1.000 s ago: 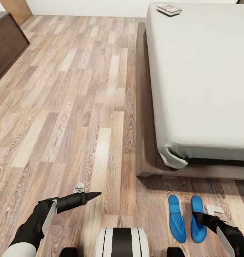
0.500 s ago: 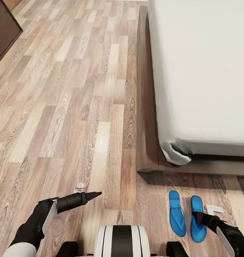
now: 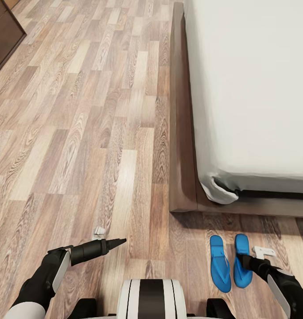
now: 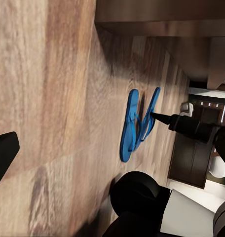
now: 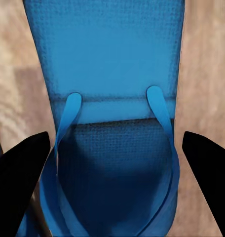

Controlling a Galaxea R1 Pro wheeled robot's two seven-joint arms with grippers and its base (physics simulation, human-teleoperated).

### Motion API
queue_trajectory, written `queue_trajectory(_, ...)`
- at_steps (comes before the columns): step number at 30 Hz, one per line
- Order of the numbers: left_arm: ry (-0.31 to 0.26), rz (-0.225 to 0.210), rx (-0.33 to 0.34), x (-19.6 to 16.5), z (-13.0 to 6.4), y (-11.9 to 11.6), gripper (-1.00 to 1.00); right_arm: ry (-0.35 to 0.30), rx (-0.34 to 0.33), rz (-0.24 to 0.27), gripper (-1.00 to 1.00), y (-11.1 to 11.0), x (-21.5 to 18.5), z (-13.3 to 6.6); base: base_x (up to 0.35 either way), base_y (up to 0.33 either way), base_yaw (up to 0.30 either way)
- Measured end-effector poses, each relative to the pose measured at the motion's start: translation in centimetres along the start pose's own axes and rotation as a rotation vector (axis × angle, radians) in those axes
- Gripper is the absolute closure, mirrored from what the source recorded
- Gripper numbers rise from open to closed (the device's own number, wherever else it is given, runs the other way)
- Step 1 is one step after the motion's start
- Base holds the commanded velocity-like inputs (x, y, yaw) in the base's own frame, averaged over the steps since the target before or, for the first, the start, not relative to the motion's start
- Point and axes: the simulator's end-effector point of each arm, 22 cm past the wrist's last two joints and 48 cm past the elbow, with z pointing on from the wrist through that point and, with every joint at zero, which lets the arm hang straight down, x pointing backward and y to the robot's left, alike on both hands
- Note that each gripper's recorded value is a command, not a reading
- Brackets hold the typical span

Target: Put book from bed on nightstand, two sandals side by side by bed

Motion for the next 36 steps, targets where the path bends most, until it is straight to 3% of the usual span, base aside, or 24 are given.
queue_trajectory(7, 0.000, 0.000, 0.000, 0.0, 0.0, 0.0, -1.00, -0.026, -0.006, -0.009, 1.00, 0.3, -1.3, -0.2, 0.000, 0.000, 0.000)
queue_trajectory(26, 0.000, -0.001, 0.000, 0.0, 0.0, 0.0, -1.00, -0.026, -0.002, -0.010, 1.00, 0.3, -1.3, -0.2, 0.000, 0.000, 0.000)
queue_trajectory(36, 0.016, -0.033, -0.008, 1.2, 0.4, 1.4, -1.00, 0.009, 0.004, -0.014, 1.00, 0.1, 0.4, 0.8, 0.000, 0.000, 0.000)
